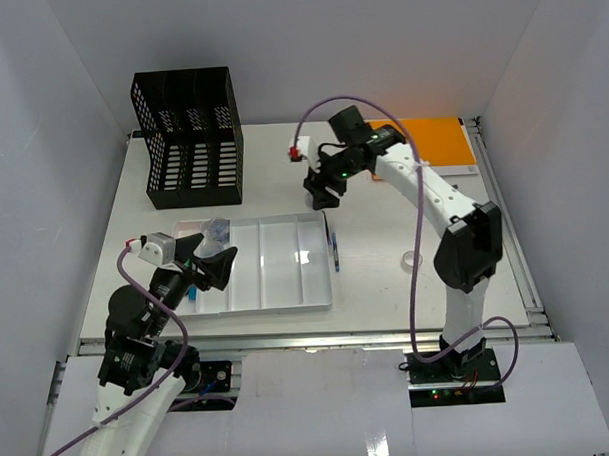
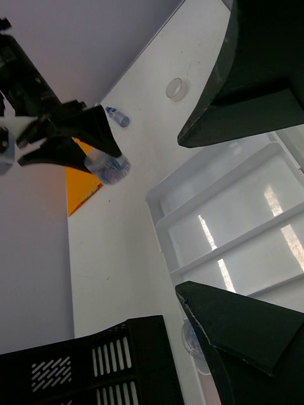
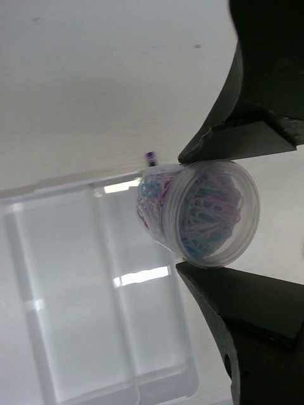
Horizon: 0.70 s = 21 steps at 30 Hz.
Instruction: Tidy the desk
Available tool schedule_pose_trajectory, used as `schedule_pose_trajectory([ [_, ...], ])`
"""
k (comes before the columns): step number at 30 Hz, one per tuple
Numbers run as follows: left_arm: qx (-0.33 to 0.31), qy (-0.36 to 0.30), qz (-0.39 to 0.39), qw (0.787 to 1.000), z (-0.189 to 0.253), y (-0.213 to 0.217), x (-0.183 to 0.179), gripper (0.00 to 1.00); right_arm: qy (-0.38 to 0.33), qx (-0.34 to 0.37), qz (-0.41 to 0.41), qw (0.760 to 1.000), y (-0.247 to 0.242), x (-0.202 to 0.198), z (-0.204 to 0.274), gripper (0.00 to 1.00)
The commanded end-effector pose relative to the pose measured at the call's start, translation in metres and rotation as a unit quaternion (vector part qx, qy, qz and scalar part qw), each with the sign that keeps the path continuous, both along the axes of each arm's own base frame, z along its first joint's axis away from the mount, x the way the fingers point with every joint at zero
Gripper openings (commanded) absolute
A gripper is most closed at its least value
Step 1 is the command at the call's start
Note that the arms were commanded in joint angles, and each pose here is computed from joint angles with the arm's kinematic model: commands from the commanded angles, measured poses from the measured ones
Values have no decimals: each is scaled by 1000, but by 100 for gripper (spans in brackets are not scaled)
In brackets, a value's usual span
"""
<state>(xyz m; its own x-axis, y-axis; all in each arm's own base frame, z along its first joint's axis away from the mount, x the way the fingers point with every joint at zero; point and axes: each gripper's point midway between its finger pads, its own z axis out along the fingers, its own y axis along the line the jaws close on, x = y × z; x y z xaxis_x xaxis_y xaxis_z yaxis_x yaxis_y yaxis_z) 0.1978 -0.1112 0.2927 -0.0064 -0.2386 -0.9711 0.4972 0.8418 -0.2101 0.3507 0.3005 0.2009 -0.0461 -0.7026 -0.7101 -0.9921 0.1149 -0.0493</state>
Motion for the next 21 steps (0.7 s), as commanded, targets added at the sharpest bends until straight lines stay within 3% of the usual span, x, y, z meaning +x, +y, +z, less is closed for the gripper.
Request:
schedule_pose_trajectory([
  [1,-11,-27,24,999,8,10,-1,98,-4,-13,129,992,78,-52,-10,12],
  [8,-17,-51,26,998,16,13,-9,98,-34,61,230,971,191,-116,5,13],
  [16,-24,-76,29,996,25,17,-16,98,-3,116,204,972,257,-134,-20,13],
  [21,-26,-85,29,996,28,18,-19,98,28,116,187,975,274,-140,-47,18],
])
